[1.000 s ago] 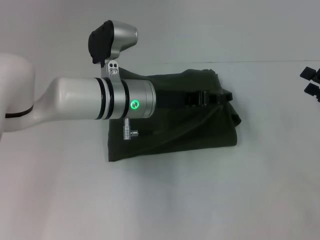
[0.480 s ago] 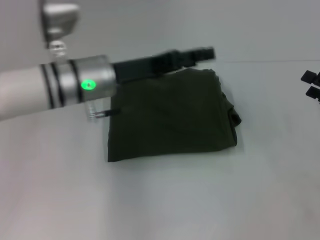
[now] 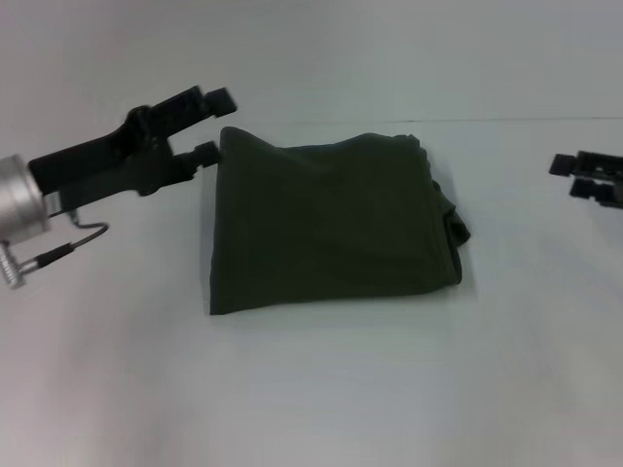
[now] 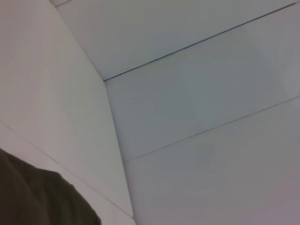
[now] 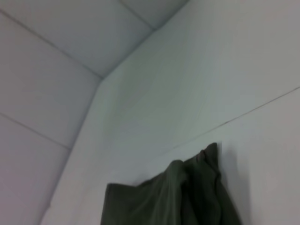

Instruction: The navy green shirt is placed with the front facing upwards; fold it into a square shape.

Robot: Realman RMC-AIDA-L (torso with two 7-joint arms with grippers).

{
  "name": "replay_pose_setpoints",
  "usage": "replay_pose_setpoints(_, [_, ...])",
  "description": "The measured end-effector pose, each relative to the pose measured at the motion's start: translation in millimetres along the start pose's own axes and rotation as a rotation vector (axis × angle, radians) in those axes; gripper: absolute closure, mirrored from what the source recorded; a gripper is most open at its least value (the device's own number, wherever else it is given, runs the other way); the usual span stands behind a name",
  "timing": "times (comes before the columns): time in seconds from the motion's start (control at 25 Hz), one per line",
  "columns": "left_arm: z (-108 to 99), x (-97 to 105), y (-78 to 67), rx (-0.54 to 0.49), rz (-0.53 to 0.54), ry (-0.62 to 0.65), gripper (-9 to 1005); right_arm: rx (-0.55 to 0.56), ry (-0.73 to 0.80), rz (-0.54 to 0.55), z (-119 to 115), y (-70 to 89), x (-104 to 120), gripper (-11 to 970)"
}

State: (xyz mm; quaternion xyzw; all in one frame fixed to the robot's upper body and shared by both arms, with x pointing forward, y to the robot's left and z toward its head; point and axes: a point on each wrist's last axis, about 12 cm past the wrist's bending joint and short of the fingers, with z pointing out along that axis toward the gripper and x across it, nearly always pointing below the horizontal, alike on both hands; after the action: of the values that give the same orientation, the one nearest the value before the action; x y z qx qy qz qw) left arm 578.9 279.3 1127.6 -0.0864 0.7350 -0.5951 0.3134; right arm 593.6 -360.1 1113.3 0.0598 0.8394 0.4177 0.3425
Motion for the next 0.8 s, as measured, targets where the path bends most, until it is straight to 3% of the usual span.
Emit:
replay_pose_setpoints(0.08, [-7.3,0.6,2.7,-0.009,-0.004,-0.003,59,0.010,0.037,-0.022,7.6,9.5,-10.2,245])
replay_pose_setpoints(0.36, [-16.9,2.8,8.3,-0.060,0.017,0.020,59,0.134,0.218,-0.118,53.1,53.4,-36.3,246])
replay_pose_setpoints(0.52, [-22.2,-0.5,11.6,-0.138,0.061,0.053,60,0.219,0.251,-0.178,76.8,68.1,-40.5,246])
replay_pose_setpoints(0.8, [-33.2,-2.2,16.3,-0.154,0.067,0.014,62,0.255,0.224,-0.232,104.9,83.8,-39.0,247])
